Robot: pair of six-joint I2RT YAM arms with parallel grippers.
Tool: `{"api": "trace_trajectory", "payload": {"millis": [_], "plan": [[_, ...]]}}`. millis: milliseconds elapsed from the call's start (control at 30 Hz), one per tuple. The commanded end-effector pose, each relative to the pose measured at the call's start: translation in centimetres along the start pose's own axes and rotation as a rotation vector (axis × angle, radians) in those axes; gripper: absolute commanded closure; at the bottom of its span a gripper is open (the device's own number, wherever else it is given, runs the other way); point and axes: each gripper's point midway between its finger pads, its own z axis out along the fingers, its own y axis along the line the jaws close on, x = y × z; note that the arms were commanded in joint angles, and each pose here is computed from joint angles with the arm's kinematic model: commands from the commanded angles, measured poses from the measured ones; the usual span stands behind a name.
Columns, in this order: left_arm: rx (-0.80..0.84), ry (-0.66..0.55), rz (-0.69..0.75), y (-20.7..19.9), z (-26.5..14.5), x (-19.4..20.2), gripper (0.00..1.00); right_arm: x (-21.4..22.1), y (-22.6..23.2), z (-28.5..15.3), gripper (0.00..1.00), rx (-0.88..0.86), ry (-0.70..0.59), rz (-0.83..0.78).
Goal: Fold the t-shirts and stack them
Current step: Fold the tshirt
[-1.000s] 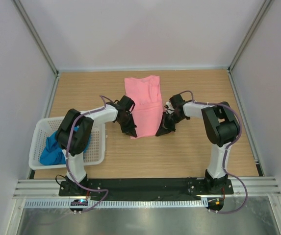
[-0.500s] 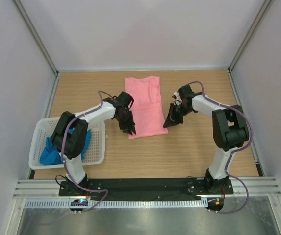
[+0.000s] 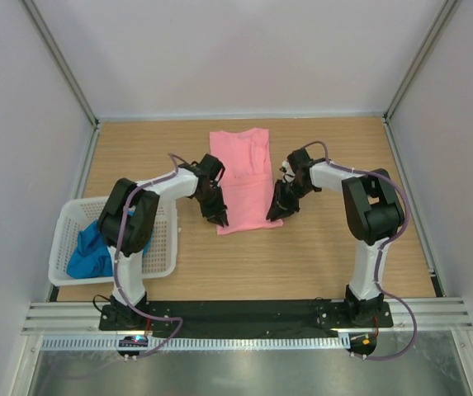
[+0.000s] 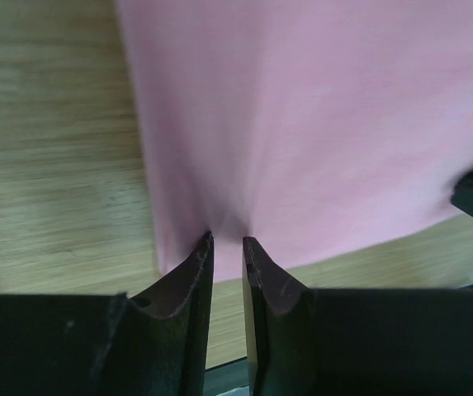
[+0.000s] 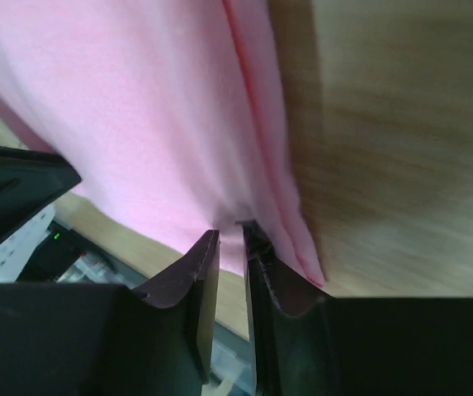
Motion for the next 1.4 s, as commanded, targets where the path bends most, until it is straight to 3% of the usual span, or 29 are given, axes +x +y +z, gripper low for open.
{"api": "trace_trajectory", "payload": {"millis": [0,167,400,533,667,833,1067,1367], "plan": [[-0.036,0.055,-0.007,2.3,1.2,2.3,0.79,1.5,-2.0,0.6,0.73,0.055,0.003,0.012],[-0.065,0.083,0.01,3.4,1.5,5.4,0.79,5.6,-5.3,0.6,0.72,0.153,0.037,0.046],[-0.036,0.081,0.068,1.7,-0.1,10.6,0.78,11.7,-5.5,-1.2,0.65,0.163,0.066,0.016],[-0.031,0.05,0.067,1.0,-2.3,12.0,0.62,13.6,-5.1,-3.1,0.55,0.163,0.04,0.003],[-0.026,-0.023,0.048,0.9,-5.6,12.0,0.44,14.6,-5.1,-5.5,0.38,0.184,-0.023,0.014],[-0.004,-0.048,-0.028,1.7,-7.6,13.1,0.41,14.9,-6.3,-6.1,0.27,0.233,-0.078,0.048],[0.049,-0.099,-0.224,3.0,-7.5,14.8,0.57,14.6,-6.8,-4.5,0.33,0.186,-0.166,0.175],[0.047,-0.122,-0.278,2.2,-5.8,14.9,0.56,13.9,-7.4,-3.7,0.44,0.163,-0.255,0.276]]}}
